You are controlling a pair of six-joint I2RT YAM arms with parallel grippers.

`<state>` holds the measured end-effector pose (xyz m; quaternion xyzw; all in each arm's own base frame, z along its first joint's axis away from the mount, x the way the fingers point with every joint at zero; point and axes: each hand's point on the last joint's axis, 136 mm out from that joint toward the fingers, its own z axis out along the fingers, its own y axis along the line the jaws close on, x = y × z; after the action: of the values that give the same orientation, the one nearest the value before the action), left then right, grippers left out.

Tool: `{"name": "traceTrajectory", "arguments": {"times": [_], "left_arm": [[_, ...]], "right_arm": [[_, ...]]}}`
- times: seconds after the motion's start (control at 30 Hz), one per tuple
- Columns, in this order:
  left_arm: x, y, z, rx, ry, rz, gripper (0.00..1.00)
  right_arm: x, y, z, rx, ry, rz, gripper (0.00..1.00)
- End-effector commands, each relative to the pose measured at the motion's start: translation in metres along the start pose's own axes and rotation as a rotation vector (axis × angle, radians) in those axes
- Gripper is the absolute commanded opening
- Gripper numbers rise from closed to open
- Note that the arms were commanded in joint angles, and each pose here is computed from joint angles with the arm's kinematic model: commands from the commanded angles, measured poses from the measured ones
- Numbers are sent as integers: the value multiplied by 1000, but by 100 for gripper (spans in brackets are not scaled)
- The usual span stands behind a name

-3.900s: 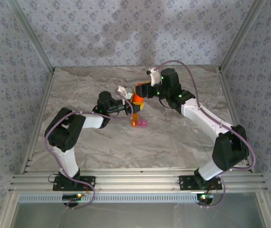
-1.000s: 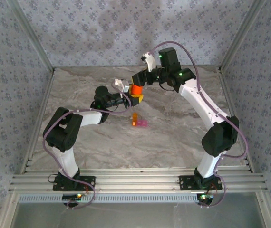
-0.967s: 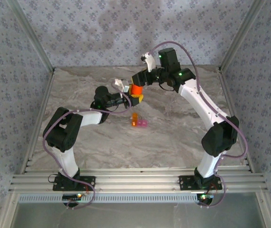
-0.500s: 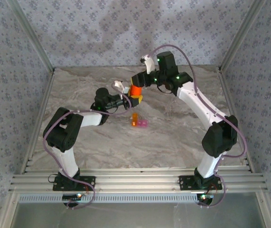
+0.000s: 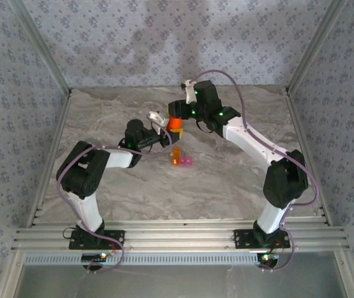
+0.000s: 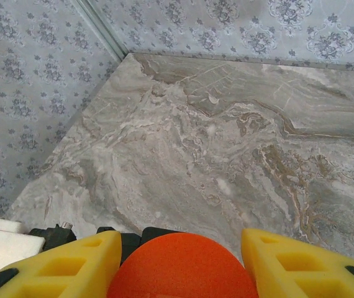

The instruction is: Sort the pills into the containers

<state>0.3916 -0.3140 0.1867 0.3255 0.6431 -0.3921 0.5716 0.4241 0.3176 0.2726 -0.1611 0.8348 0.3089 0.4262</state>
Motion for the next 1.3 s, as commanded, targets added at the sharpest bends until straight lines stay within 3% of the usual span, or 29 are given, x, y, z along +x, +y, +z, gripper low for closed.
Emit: {"name": "traceTrajectory", "arguments": {"times": [0.0, 0.67, 0.97, 1.27], "left_arm": [[-76, -17, -7, 25, -201, 151, 0], [-62, -16, 8, 84, -168, 86, 0], [-56, -15, 13, 105, -158, 65, 0], [-57, -23, 15, 208, -139, 20, 0]], "right_arm": [[35, -2, 6, 21, 108, 51, 39], [-24, 0, -21, -57, 1, 92, 62], [-49, 11, -53, -114, -74, -1, 83], [-71, -10, -96, -233, -134, -111, 84]]}}
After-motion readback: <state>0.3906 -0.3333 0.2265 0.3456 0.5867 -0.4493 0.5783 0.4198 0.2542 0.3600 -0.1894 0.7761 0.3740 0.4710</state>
